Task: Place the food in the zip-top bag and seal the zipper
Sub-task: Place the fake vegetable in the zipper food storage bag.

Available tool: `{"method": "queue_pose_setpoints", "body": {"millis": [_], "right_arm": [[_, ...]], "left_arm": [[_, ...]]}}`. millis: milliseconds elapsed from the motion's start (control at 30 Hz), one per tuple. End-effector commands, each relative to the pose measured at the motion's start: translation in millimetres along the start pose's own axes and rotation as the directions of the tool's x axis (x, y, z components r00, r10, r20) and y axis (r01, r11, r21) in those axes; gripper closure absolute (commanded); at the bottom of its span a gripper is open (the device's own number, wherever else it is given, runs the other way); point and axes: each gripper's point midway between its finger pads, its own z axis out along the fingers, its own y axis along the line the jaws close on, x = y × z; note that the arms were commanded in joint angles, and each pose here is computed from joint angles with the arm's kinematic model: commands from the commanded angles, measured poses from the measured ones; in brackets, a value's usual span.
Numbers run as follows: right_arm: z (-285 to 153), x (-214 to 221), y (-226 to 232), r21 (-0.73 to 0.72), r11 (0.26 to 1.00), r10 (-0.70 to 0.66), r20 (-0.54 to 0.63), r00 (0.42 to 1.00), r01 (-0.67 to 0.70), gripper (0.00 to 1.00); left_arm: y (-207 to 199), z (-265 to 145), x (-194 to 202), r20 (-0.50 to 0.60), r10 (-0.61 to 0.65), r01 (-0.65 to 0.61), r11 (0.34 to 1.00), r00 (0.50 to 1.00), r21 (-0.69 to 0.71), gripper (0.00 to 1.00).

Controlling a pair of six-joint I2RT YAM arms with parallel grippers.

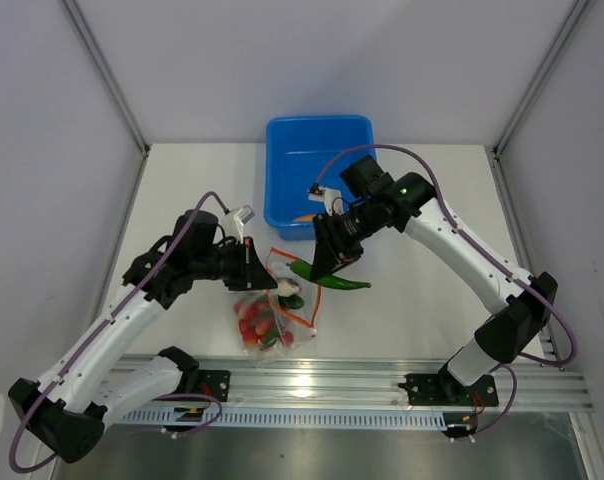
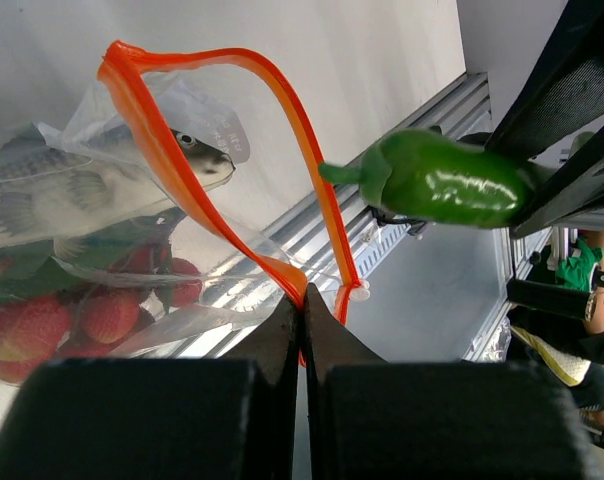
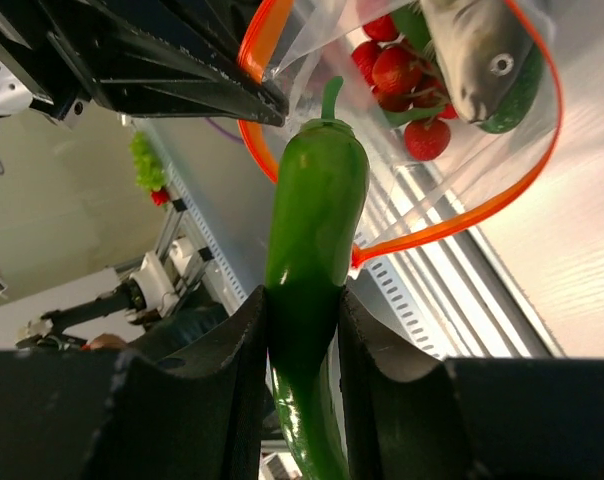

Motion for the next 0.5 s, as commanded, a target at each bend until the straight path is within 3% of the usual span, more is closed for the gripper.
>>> {"method": "queue_pose_setpoints", "body": {"millis": [0,467], "right_arm": [[3.3,7.9,14.6,-0.075,0.997,0.007,-0.045,0.999,-0.011,1.0],[73.9,-16.8,-4.4,0.034,0.994,0.11,-0.203,0.973,-0.105,0.91]], "left_arm": [[-19.5,-10.2,-14.2,0.048,0.041,-0.043,0.997,0.998,0.058,0.99],[-30.8,-18.8,-8.4,0.068,0.048,-0.056,0.991,0.997,0.121,0.99]]}}
